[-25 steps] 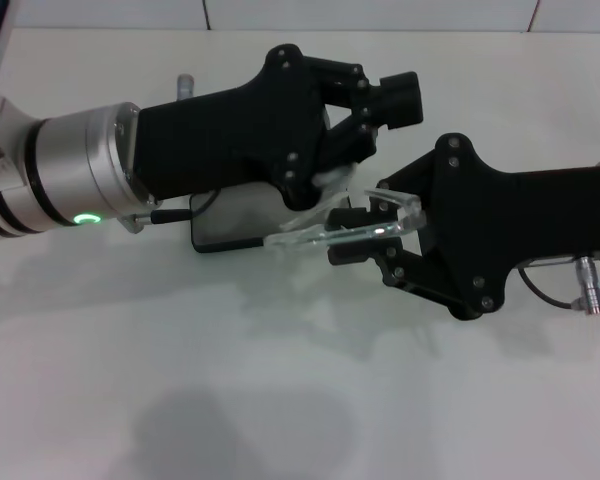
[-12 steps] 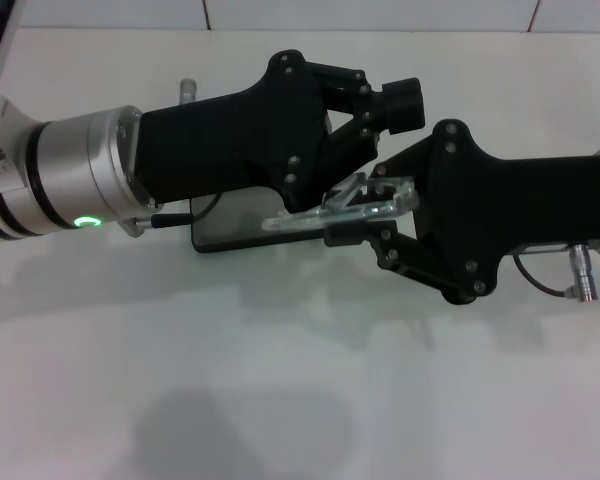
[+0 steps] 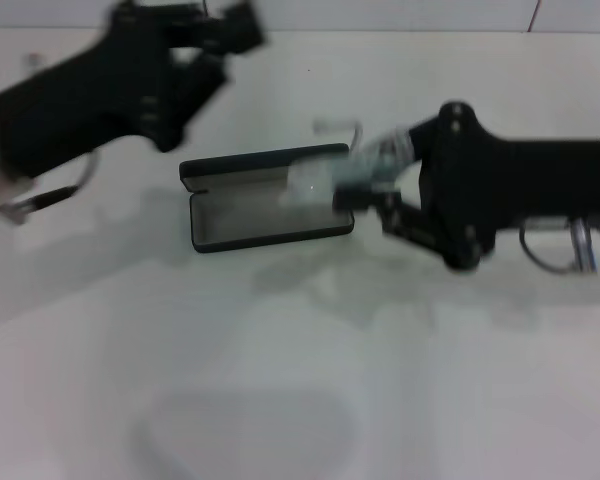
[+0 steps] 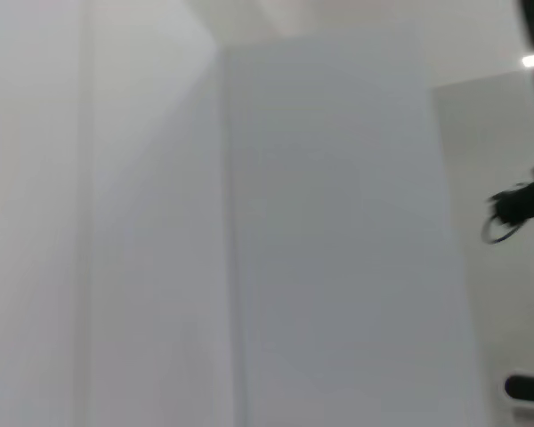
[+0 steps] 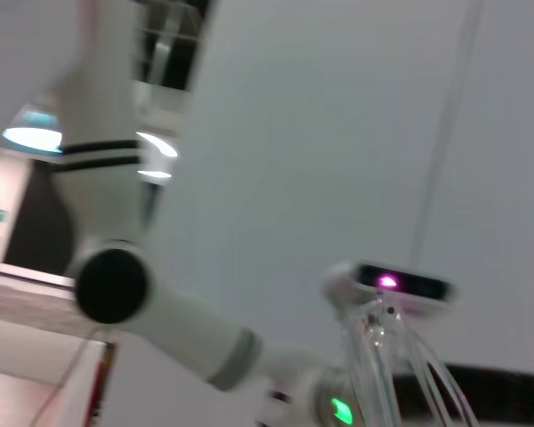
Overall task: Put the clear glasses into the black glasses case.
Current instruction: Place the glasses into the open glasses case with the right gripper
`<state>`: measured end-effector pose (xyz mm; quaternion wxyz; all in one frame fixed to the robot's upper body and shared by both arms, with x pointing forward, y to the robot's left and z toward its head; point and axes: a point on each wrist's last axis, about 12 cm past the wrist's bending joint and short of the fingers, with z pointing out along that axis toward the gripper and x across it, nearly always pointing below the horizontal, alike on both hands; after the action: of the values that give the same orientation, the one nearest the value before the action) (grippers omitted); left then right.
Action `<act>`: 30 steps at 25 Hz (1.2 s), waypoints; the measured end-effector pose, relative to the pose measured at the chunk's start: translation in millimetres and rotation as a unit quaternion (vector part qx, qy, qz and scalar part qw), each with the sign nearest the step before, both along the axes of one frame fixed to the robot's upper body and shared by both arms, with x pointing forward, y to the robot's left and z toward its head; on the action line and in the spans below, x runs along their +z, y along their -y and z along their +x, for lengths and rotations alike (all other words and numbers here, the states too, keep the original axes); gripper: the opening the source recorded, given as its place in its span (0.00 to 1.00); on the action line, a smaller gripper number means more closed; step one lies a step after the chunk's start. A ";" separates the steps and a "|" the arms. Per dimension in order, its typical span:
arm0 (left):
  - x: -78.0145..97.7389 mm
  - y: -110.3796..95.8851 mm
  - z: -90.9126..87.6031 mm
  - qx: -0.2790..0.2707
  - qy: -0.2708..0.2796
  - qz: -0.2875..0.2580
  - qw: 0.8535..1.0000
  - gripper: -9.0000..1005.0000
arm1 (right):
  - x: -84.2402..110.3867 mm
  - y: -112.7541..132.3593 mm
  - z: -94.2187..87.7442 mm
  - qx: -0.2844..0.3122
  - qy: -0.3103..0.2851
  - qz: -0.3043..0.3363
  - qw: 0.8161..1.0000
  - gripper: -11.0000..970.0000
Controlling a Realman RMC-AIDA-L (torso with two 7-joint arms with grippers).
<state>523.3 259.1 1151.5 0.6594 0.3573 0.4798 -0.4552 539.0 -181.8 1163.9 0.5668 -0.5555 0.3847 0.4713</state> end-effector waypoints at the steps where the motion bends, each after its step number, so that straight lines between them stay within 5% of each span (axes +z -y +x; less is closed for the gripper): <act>1: -2.4 -13.6 -6.2 0.025 -0.004 -0.002 1.000 0.05 | 1.7 2.4 6.6 -0.019 -0.019 -0.010 1.000 0.10; 7: -3.7 -47.4 -32.9 0.064 -0.021 0.045 0.997 0.05 | 30.6 -3.5 57.1 -0.073 -0.095 -0.177 0.977 0.10; 14: -12.8 -48.1 -45.0 0.044 -0.075 0.106 0.991 0.06 | 65.0 -61.1 95.3 -0.076 -0.054 -0.414 0.905 0.10; 21: -22.3 -46.1 -53.7 0.042 -0.091 0.105 0.989 0.06 | 57.3 -120.0 93.9 -0.078 0.029 -0.544 0.835 0.10; 30: -22.0 -47.5 -55.1 0.044 -0.093 0.106 0.989 0.06 | 44.3 -151.8 85.9 -0.081 0.023 -0.546 0.833 0.10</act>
<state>468.2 306.6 1129.6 0.5898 0.3599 0.5996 -0.4037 624.9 -30.0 1208.1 0.2163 -0.7523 0.6098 0.1236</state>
